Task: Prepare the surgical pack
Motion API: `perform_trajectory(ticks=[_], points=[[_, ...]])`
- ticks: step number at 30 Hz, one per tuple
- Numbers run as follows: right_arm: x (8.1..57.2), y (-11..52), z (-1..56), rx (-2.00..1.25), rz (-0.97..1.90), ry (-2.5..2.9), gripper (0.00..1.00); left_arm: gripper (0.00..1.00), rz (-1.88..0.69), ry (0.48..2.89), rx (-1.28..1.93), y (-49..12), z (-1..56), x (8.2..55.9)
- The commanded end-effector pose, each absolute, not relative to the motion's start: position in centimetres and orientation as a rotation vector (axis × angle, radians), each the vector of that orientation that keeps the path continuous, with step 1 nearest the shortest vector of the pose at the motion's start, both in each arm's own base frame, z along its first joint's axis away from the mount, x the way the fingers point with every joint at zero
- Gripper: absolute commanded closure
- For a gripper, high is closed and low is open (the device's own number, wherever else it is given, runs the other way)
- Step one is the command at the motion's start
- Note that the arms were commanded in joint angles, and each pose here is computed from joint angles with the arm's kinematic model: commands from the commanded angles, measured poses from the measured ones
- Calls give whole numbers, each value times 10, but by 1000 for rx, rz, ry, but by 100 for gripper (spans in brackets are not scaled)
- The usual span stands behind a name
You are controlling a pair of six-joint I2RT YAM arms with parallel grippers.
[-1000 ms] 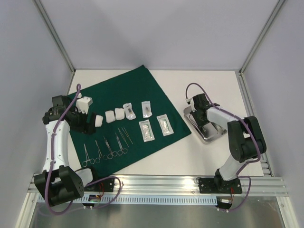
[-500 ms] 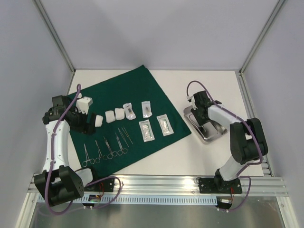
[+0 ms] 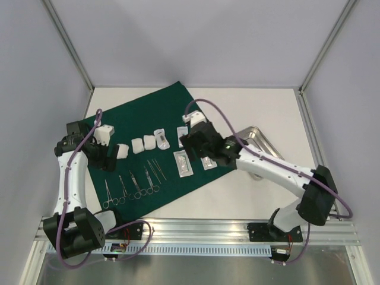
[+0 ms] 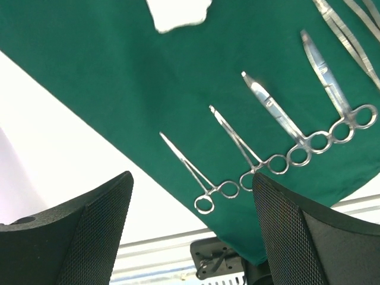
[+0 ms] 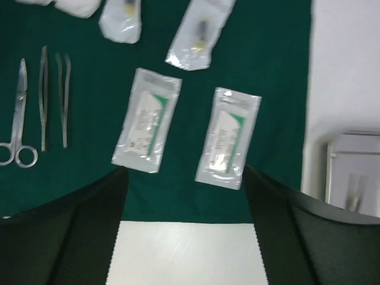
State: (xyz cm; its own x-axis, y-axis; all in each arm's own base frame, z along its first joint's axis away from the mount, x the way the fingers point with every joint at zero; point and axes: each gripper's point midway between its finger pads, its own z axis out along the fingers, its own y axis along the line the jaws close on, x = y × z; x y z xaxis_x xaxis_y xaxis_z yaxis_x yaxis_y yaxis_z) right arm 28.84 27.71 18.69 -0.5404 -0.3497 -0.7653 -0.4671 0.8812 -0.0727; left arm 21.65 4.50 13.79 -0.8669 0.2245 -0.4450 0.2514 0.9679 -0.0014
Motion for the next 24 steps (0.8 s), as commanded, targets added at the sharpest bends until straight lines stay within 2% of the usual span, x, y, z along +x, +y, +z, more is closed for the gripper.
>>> perform_trajectory(ticks=[1, 4, 8, 9, 14, 24], points=[[282, 345, 188, -559, 323, 2179, 24, 9, -12, 2708, 277, 55, 129, 209], [266, 389, 155, -694, 346, 2232, 40, 9, 12, 2714, 260, 56, 120, 202], [257, 436, 119, -790, 395, 2289, 46, 8, 84, 2727, 245, 63, 108, 193], [255, 441, 113, -796, 406, 2304, 51, 8, 88, 2727, 250, 63, 107, 192], [248, 465, 72, -874, 438, 2386, 53, 8, 89, 2742, 249, 62, 99, 185], [260, 463, 41, -867, 300, 2424, 61, 8, 72, 2727, 270, 59, 101, 184]])
